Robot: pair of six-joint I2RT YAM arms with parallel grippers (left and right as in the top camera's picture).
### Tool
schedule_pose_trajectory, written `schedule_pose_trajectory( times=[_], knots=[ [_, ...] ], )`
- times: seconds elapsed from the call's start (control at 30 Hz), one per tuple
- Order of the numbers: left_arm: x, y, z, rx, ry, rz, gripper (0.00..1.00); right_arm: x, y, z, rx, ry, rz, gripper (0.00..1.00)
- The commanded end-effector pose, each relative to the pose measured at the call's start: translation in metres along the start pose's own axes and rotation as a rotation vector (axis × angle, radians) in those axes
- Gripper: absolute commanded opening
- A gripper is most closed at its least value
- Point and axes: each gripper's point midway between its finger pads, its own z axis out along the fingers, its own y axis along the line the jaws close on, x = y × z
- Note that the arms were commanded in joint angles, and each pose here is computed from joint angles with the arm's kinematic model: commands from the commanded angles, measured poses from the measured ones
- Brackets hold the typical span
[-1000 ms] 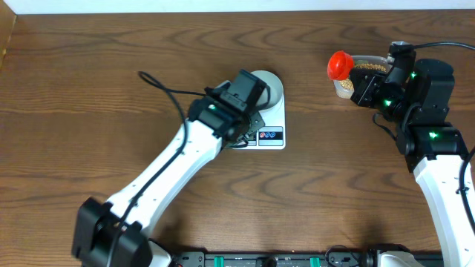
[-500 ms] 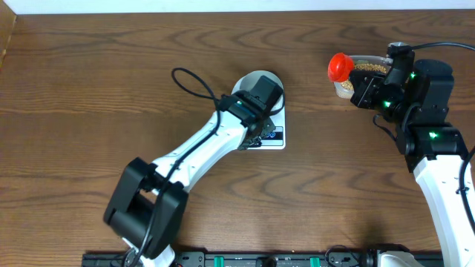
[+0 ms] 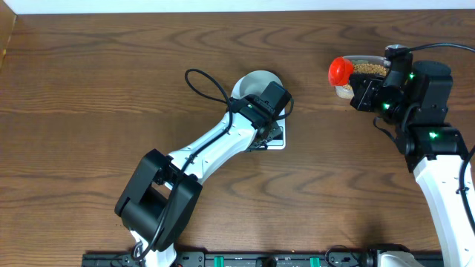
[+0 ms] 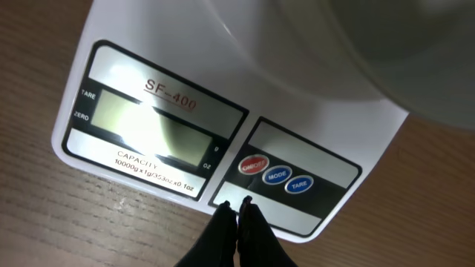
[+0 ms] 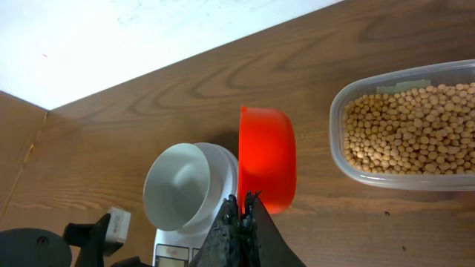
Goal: Scoop item into bowl and weigh 50g on scale
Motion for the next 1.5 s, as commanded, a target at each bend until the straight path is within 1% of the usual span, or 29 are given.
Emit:
schedule_pose_trajectory(
  times=[0.0,0.23,0.73,1.47],
  knots=[
    [-0.006,-0.004,0.004,-0.007,-0.037,0.005,0.07,-0.012,0.001,-0.008,0.005,-0.035,-0.027,0.01],
    [-0.002,-0.007,0.021,-0.011,-0.031,0.013,0.07,-0.012,0.001,-0.008,0.006,-0.035,-0.028,0.01],
    [-0.005,-0.005,0.022,-0.024,-0.051,0.013,0.07,-0.011,0.000,-0.007,0.008,-0.028,-0.036,0.01],
    [-0.003,-0.002,0.039,-0.043,-0.042,0.015,0.07,-0.010,0.000,-0.007,0.009,-0.024,-0.034,0.01]
  ],
)
